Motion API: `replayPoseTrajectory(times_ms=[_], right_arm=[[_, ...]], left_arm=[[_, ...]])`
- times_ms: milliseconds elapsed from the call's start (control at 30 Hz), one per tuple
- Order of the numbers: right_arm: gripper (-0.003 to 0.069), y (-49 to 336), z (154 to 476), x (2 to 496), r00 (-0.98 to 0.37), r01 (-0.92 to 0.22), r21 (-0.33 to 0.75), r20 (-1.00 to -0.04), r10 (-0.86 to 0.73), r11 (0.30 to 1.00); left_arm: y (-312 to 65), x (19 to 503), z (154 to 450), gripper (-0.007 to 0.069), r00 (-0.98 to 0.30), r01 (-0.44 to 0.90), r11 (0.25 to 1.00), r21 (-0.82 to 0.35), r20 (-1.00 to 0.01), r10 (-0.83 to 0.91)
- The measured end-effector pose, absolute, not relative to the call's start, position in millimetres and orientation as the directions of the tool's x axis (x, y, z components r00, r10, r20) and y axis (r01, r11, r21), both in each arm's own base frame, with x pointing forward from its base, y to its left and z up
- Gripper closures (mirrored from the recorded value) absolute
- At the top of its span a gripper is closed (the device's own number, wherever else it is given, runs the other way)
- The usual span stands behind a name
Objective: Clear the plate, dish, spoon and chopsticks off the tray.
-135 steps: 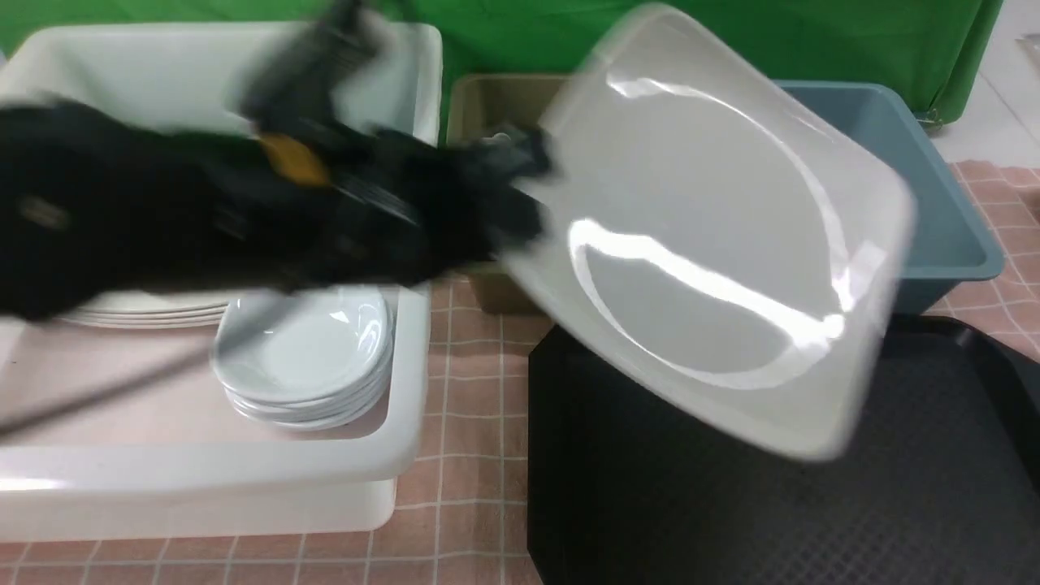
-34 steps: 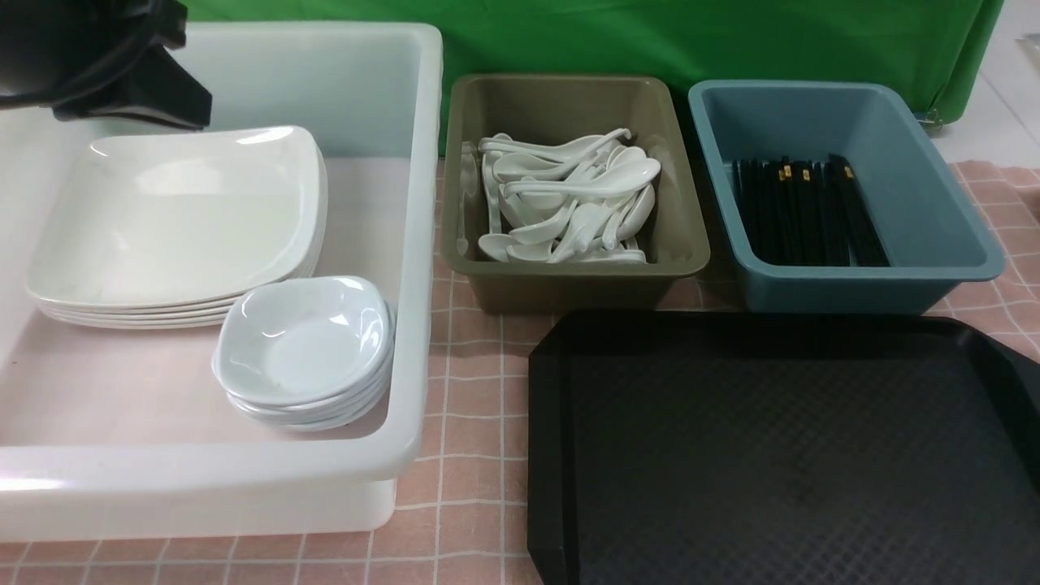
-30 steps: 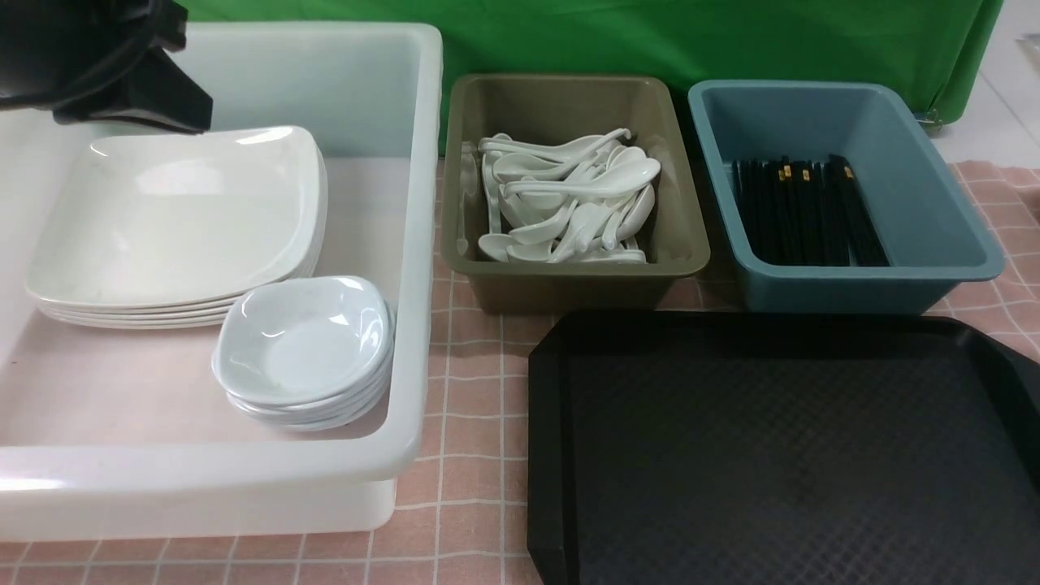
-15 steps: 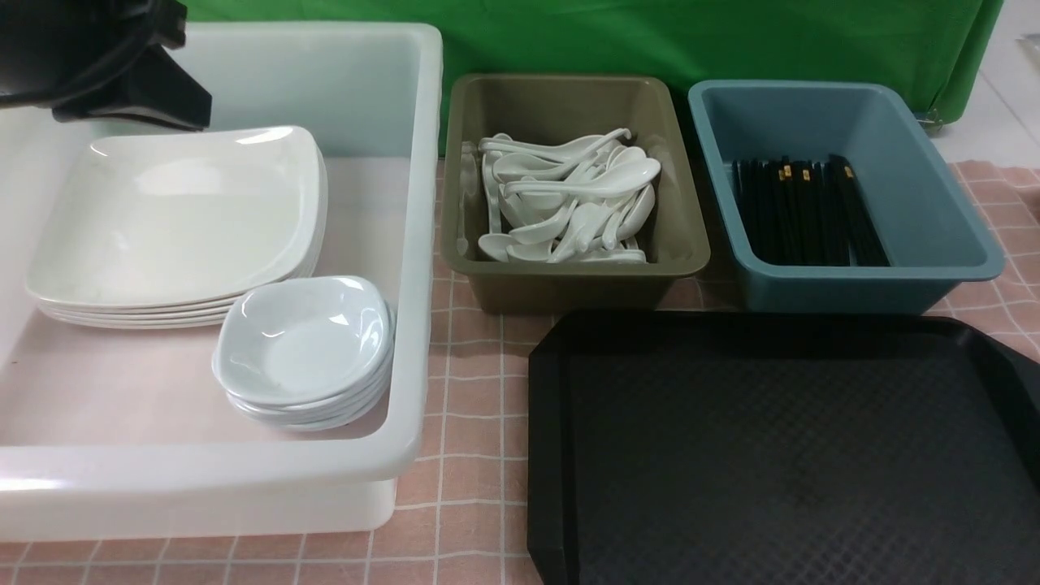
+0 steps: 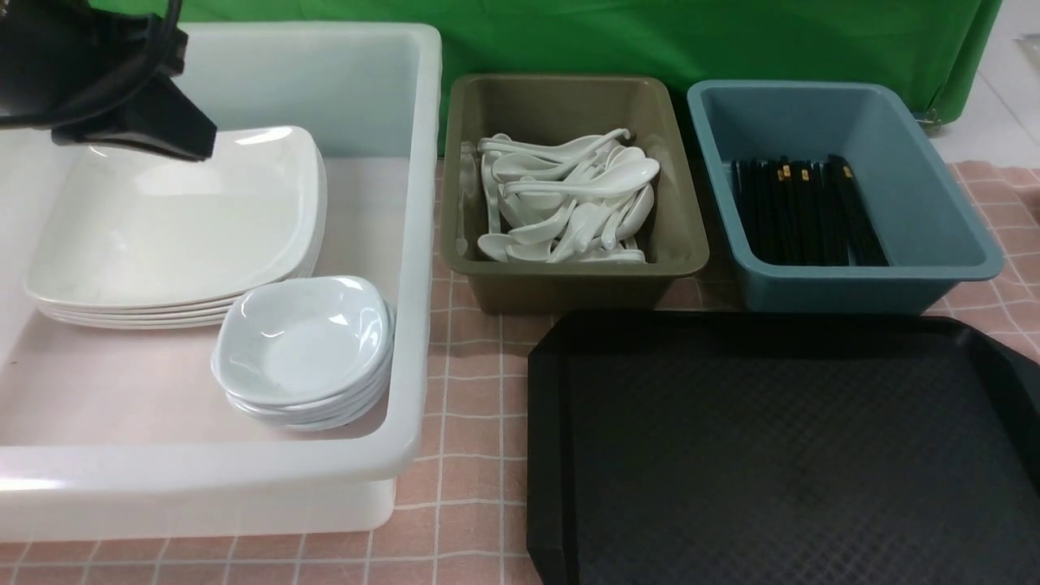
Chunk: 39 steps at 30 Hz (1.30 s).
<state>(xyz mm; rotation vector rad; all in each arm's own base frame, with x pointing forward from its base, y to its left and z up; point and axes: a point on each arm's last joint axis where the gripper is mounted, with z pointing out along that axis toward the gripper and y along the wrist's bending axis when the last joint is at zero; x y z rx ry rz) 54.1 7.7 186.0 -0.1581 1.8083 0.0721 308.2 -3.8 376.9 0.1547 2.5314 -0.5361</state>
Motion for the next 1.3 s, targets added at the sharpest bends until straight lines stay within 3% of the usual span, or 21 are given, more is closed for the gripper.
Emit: replayPoseTrajectory(times_ms=[367,667,833,1033,1300], right_arm=[[0.0536,5,184,54,-0.256,-0.098,-0.043,-0.964,-0.067,0.994],[0.0522,5,184,54,-0.261,-0.098,-0.043,-0.963,-0.067,0.994],[0.0514,5,184,54,-0.261,-0.098,-0.043,-0.963,-0.068,0.994],[0.0502,5,184,54,-0.261,-0.098,-0.043,-0.963,-0.068,0.994],[0.0492,5,184,54,-0.261,-0.098,-0.043,-0.963,-0.068,0.994]], left_arm=[[-4,298,369,0.0627,-0.873,0.208,0.918,-0.337,-0.488,0.019],[-9,238,358,0.0627,-0.880,0.214,0.925,-0.314,-0.472,0.043],[-19,177,350,0.0627,-0.807,0.298,0.915,-0.272,-0.584,0.090],[-32,85,332,0.0627,-0.565,0.363,0.920,-0.145,-0.820,0.094],[-37,54,328,0.0627,-0.322,0.331,0.925,-0.189,-0.943,-0.078]])
